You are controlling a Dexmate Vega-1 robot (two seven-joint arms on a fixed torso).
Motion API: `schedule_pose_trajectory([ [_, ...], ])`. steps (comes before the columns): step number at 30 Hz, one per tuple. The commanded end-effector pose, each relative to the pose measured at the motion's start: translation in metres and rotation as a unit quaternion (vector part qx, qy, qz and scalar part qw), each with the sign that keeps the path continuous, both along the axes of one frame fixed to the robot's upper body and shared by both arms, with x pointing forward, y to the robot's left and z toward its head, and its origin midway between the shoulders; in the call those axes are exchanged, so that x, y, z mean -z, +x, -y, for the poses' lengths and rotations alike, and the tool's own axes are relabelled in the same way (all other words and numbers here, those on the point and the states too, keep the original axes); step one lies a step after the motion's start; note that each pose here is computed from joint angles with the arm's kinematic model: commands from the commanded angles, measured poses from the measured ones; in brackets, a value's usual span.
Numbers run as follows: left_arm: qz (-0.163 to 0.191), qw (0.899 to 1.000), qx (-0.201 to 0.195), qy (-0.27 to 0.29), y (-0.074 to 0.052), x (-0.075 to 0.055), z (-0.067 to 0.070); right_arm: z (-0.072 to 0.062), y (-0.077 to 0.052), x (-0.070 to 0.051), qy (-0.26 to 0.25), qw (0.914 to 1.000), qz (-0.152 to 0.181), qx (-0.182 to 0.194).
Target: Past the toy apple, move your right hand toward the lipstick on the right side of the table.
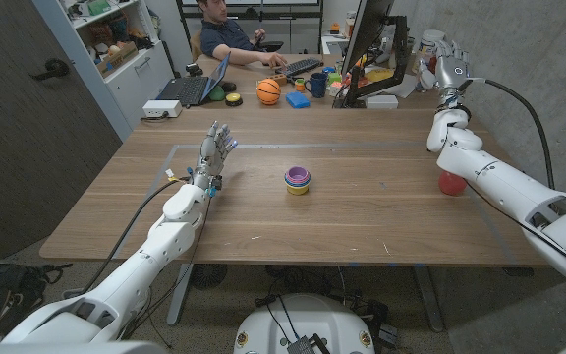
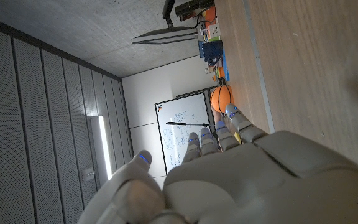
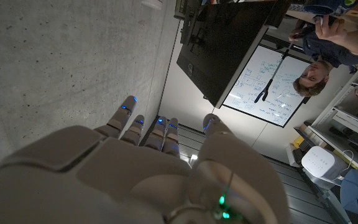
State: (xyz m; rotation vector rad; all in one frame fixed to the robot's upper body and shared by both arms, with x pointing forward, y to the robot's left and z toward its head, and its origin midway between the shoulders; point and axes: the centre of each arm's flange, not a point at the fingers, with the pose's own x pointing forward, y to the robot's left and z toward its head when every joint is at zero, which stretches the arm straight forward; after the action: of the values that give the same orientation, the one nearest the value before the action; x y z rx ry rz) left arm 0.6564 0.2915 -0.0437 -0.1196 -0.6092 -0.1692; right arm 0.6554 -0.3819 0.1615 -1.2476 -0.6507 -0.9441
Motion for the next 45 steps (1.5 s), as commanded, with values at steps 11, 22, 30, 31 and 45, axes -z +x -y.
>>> schedule_pose_trajectory([
  [11,0.005,1.000,0.001,0.002,-0.007,0.002,0.000,0.022,0.019,0.014,0.055,0.9925,-0.109,0.002],
  [22,0.003,1.000,0.002,0.003,-0.007,0.004,-0.001,0.031,0.031,0.026,0.087,0.9785,-0.187,-0.011],
  [30,0.003,1.000,0.003,0.004,-0.006,0.003,-0.002,0.032,0.036,0.033,0.084,0.9729,-0.215,0.007],
  [31,0.003,1.000,0.003,0.004,-0.006,0.003,-0.002,0.032,0.036,0.034,0.081,0.9727,-0.217,0.010],
  [45,0.004,1.000,0.004,0.004,-0.005,0.003,-0.002,0.029,0.042,0.042,0.090,0.9611,-0.260,0.028],
])
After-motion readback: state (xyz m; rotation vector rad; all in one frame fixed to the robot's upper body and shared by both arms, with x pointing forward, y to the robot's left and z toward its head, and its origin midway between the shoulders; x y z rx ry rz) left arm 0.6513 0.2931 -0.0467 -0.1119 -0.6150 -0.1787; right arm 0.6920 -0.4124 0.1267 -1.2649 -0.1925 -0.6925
